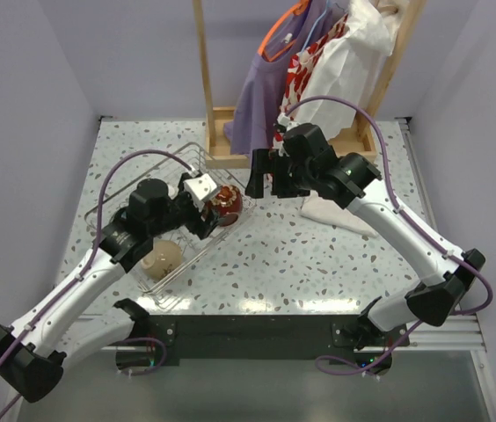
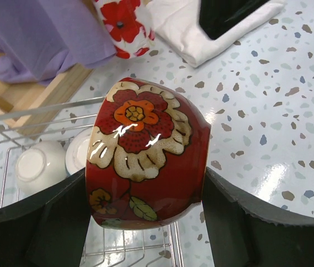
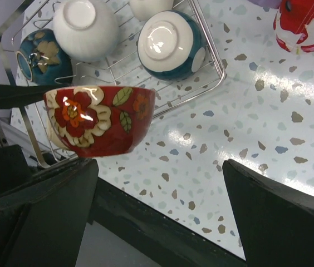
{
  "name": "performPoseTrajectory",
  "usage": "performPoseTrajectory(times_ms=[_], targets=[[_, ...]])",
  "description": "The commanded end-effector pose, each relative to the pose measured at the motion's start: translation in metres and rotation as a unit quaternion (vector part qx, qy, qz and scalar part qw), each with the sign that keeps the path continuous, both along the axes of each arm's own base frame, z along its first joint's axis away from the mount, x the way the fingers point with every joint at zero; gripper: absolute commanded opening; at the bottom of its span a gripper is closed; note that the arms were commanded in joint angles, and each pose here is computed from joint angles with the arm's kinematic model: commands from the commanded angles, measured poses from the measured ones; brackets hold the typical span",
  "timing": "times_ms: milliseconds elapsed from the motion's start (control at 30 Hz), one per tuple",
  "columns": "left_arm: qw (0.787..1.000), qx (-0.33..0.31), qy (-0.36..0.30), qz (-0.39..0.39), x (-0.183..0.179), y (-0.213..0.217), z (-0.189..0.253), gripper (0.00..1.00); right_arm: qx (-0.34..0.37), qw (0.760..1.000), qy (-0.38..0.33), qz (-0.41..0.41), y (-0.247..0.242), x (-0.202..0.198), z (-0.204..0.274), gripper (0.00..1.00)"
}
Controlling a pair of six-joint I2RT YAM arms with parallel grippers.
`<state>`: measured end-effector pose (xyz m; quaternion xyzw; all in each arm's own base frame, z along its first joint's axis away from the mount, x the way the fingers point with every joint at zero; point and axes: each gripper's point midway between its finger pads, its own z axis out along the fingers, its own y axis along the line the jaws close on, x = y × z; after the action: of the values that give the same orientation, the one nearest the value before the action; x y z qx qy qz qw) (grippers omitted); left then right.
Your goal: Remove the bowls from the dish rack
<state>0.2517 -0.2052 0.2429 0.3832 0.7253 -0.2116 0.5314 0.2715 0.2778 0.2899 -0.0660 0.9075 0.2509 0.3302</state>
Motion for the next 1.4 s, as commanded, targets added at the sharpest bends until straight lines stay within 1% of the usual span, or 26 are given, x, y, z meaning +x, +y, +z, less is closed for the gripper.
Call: performPoseTrajectory(times_ms=[0,200,267,300,333,367,400,433,467,500,533,567,600,667,700,733,800,867,1033,1067,1133,1167,1300,1367], targets=[[0.994,-0.026,-0.104,-0.028,0.001,-0.022,0.046,0.00,-0.008,1.000,0.008,-0.022,-0.009,0.002,0.002,0.99],[0.992,0.005,-0.116,-0.050,-0.013,-0.048,0.035,0.00,-0.017,0.999,0.015,-0.047,-0.020,0.009,0.007,0.99],[0.991,0.019,-0.125,-0.037,-0.011,-0.051,0.032,0.00,-0.020,0.998,0.011,-0.055,-0.028,0.009,0.010,0.99],[0.990,0.022,-0.127,-0.048,-0.019,-0.060,0.029,0.00,-0.027,0.998,0.013,-0.063,-0.034,0.010,0.006,0.99],[0.990,0.030,-0.133,-0.030,-0.015,-0.059,0.028,0.00,-0.035,0.997,0.015,-0.069,-0.039,0.010,0.003,0.99],[0.989,0.036,-0.138,-0.029,-0.015,-0.064,0.025,0.00,-0.048,0.995,0.008,-0.081,-0.047,0.012,0.001,0.99],[0.989,0.039,-0.140,-0.037,-0.022,-0.072,0.021,0.00,-0.059,0.994,0.008,-0.090,-0.055,0.009,-0.004,0.99],[0.988,0.047,-0.146,-0.018,-0.017,-0.074,0.019,0.00,-0.069,0.993,0.008,-0.098,-0.062,0.008,-0.008,0.99],[0.988,0.052,-0.148,-0.015,-0.018,-0.077,0.014,0.00,-0.076,0.991,0.004,-0.108,-0.069,0.007,-0.009,0.99],[0.987,0.053,-0.151,-0.020,-0.023,-0.085,0.012,0.00,-0.091,0.988,-0.001,-0.128,-0.083,0.007,-0.015,0.99],[0.986,0.063,-0.151,-0.007,-0.021,-0.084,0.007,0.00,-0.098,0.985,-0.004,-0.139,-0.091,0.005,-0.018,0.99],[0.986,0.055,-0.160,-0.002,-0.018,-0.093,0.006,0.00,-0.102,0.983,-0.004,-0.152,-0.098,0.005,-0.021,0.99],[0.985,0.058,-0.165,-0.008,-0.024,-0.101,0.003,0.00,-0.123,0.978,-0.002,-0.170,-0.111,0.003,-0.032,0.99],[0.981,0.071,-0.179,0.006,-0.022,-0.110,-0.006,0.00,-0.119,0.973,-0.005,-0.197,-0.128,-0.002,-0.035,0.99],[0.980,0.076,-0.184,-0.001,-0.028,-0.117,-0.010,0.00,-0.123,0.971,0.011,-0.206,-0.138,-0.005,-0.049,0.99],[0.978,0.082,-0.189,0.008,-0.026,-0.119,-0.012,0.00,-0.109,0.971,0.011,-0.211,-0.142,-0.009,-0.048,0.99],[0.976,0.091,-0.200,0.001,-0.031,-0.130,-0.019,0.00,-0.099,0.970,0.036,-0.220,-0.150,-0.015,-0.062,0.99],[0.971,0.102,-0.215,0.009,-0.030,-0.132,-0.024,0.00,-0.072,0.974,0.058,-0.206,-0.143,-0.022,-0.068,0.99],[0.960,0.112,-0.256,-0.007,-0.046,-0.138,-0.029,0.00,-0.027,0.982,0.102,-0.156,-0.114,-0.026,-0.065,0.99],[0.958,0.114,-0.261,-0.010,-0.049,-0.139,-0.029,0.00,-0.029,0.982,0.108,-0.150,-0.109,-0.020,-0.064,0.99],[0.954,0.115,-0.275,-0.017,-0.056,-0.142,-0.027,0.00,-0.033,0.982,0.136,-0.124,-0.101,-0.024,-0.065,0.99],[0.953,0.116,-0.279,-0.022,-0.059,-0.143,-0.028,0.00,-0.028,0.982,0.157,-0.104,-0.090,-0.021,-0.065,0.99],[0.950,0.110,-0.291,-0.024,-0.062,-0.144,-0.021,0.00,-0.033,0.972,0.227,-0.054,-0.072,-0.030,-0.077,0.99],[0.948,0.109,-0.299,-0.025,-0.062,-0.145,-0.017,0.00,-0.037,0.967,0.251,-0.033,-0.066,-0.031,-0.084,0.99]])
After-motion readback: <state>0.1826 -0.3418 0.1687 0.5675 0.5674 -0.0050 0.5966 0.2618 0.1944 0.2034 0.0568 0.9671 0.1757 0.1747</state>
